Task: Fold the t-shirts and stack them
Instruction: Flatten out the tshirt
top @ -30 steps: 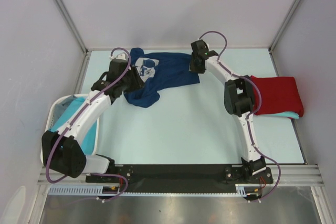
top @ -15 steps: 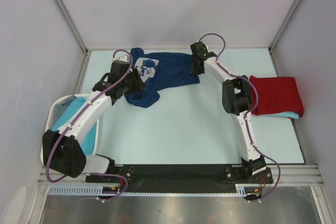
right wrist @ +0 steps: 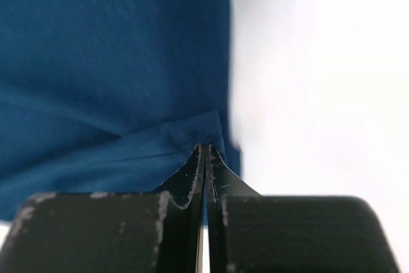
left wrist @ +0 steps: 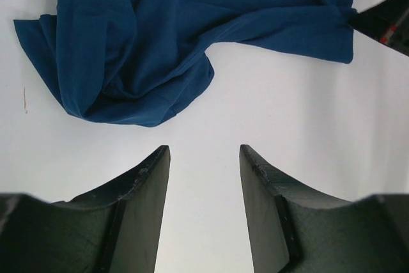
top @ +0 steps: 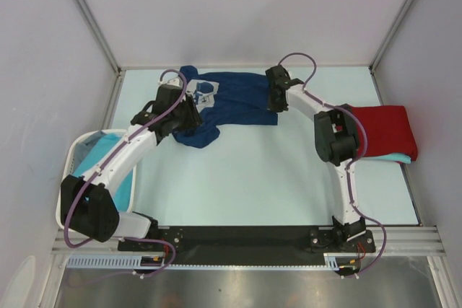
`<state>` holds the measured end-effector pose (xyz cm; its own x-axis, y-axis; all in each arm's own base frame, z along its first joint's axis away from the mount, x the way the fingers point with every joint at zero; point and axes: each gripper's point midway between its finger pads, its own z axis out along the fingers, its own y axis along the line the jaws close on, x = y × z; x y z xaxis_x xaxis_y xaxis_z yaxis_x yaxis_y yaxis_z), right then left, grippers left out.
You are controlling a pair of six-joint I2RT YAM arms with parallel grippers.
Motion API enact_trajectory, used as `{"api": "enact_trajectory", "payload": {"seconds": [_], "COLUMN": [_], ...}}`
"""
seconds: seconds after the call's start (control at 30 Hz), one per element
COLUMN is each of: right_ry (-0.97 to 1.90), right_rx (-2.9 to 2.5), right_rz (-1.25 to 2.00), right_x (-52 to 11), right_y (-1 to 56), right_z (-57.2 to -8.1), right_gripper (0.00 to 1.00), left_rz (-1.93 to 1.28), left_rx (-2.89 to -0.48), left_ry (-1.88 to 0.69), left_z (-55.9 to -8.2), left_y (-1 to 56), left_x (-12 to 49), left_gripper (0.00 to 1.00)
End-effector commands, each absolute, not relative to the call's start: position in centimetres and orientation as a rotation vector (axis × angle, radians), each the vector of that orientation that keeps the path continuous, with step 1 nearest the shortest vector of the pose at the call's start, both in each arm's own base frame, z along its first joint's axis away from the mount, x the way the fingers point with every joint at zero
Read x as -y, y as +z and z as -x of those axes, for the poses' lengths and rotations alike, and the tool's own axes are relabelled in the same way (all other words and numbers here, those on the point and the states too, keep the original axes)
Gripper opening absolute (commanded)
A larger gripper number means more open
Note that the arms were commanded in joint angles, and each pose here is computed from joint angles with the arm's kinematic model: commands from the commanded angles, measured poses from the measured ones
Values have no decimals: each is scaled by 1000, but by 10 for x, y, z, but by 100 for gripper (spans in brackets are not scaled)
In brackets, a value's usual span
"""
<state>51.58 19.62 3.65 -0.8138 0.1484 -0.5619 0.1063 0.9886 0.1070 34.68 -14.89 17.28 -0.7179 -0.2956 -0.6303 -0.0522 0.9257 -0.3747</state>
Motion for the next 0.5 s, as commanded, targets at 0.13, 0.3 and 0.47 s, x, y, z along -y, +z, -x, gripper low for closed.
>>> {"api": "enact_trajectory", "payload": {"seconds": [0.13, 0.3, 0.47], "right_ry": [66, 62, 56], "right_rx": [-2379, -2353, -2361], "right_rz": [-161, -166, -151], "right_x": [-183, -176, -177], "right_y": [119, 136, 138], "right_z": [-481, -476, -462], "right_gripper": [0, 0, 0], "left_rz": [198, 190, 228], "left_rx": [-2340, -2360, -2400], "left_ry": [-453, -446, -323], "left_z": [-342, -341, -340], "left_y": [171, 165, 154], "left_x": [156, 160, 144], "left_gripper": [53, 53, 54]}}
